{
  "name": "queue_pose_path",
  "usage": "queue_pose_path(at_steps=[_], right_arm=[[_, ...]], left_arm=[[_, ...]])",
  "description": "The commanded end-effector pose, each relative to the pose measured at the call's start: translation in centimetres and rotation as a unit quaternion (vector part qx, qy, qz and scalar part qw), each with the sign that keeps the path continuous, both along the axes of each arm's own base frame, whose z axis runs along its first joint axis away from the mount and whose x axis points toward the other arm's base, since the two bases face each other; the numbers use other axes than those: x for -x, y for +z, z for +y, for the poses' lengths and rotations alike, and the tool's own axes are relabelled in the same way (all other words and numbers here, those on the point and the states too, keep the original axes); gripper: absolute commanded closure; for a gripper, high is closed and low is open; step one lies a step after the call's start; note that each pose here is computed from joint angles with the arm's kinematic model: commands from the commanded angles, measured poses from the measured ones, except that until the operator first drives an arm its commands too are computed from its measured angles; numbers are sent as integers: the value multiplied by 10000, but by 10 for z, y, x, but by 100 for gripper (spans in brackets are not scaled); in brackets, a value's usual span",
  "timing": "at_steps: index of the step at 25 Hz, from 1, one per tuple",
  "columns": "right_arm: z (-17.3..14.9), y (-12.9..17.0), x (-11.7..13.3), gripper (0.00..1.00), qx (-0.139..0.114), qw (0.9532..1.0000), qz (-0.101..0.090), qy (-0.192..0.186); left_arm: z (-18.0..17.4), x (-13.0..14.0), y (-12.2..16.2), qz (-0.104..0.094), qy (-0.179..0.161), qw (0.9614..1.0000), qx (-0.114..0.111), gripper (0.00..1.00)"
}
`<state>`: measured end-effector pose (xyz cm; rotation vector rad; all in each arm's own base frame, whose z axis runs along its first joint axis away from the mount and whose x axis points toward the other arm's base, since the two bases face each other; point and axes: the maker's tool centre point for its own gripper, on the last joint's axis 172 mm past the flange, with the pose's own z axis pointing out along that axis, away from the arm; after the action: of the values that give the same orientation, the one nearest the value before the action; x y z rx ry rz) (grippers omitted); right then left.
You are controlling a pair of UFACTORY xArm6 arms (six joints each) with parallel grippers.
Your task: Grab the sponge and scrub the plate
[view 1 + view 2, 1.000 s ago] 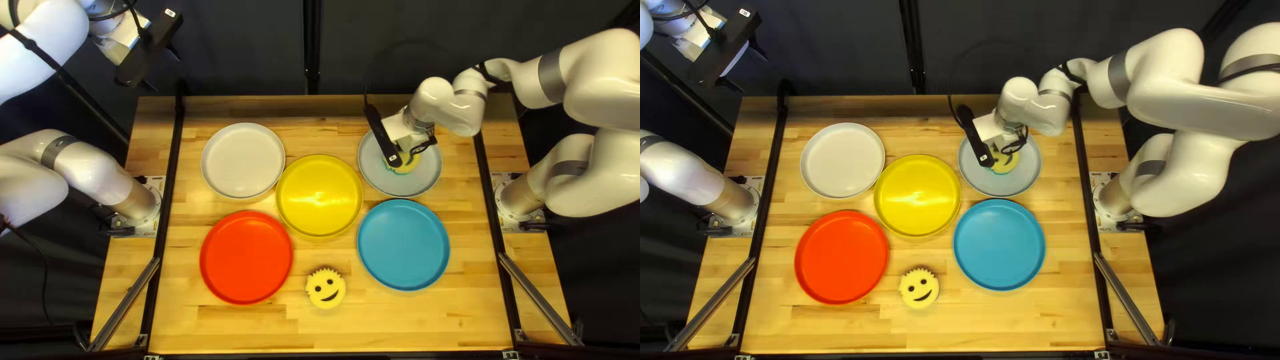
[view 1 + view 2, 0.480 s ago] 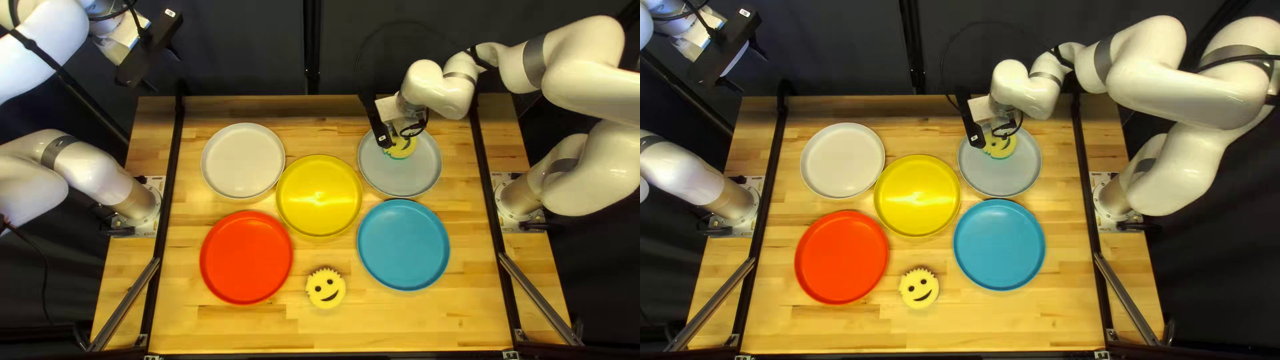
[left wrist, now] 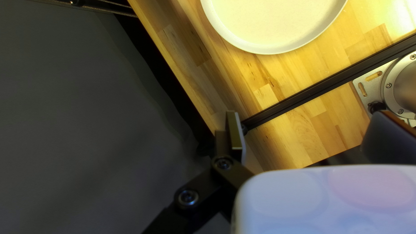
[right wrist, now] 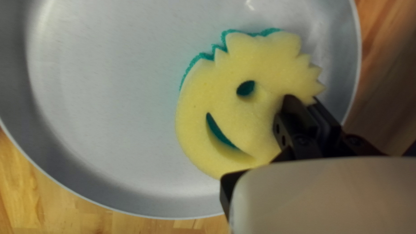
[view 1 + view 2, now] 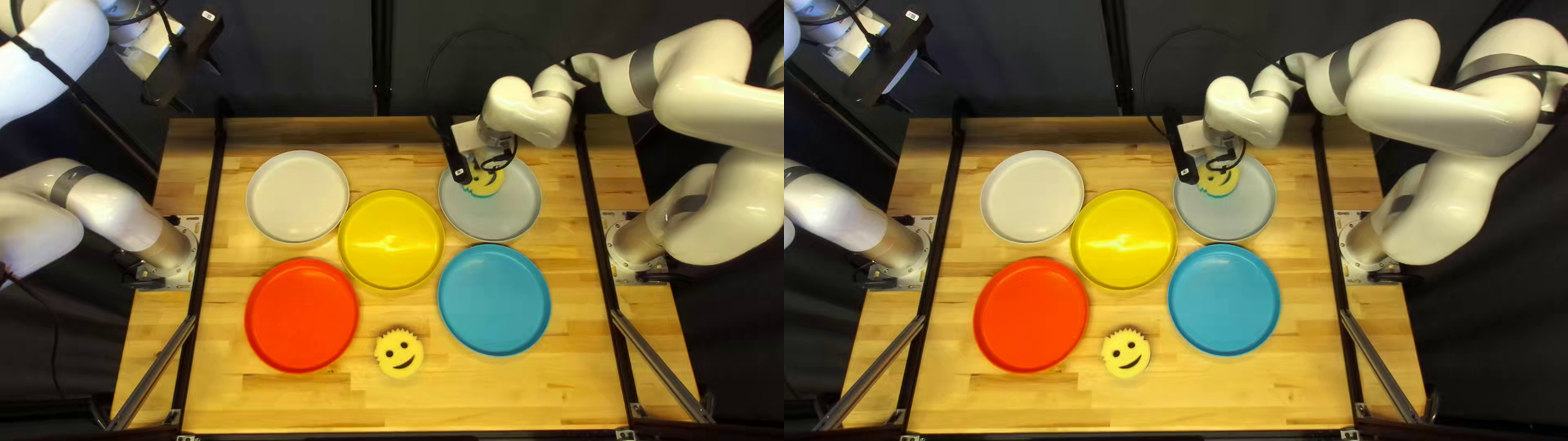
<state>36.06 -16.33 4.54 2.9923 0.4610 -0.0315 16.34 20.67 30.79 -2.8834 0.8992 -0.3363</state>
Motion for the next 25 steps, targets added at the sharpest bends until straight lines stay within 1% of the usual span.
queue_pose_path(at_steps=[1,5,10,14,18,21,25], right_arm=[[16,3,-8,100,35,9999,-79,125],[23,-2,-18,100,53,9997,-99,225],[-2,-5,-19,100,33,9998,-63,203],[-27,-2,-9,100,-42,9998,-112,148],[-41,0,1,100,-73,9999,-134,60],[-48,0,9,100,-90,9998,-157,12],[-44,2,13,100,-87,9998,-193,-15]], left_arm=[[0,0,0,0,0,10000,0,0],[0,0,0,0,0,10000,0,0],[0,0,0,0,0,10000,0,0],[0,0,0,0,0,10000,0,0],[0,0,0,0,0,10000,0,0],[0,0,0,0,0,10000,0,0],[0,0,0,0,0,10000,0,0]])
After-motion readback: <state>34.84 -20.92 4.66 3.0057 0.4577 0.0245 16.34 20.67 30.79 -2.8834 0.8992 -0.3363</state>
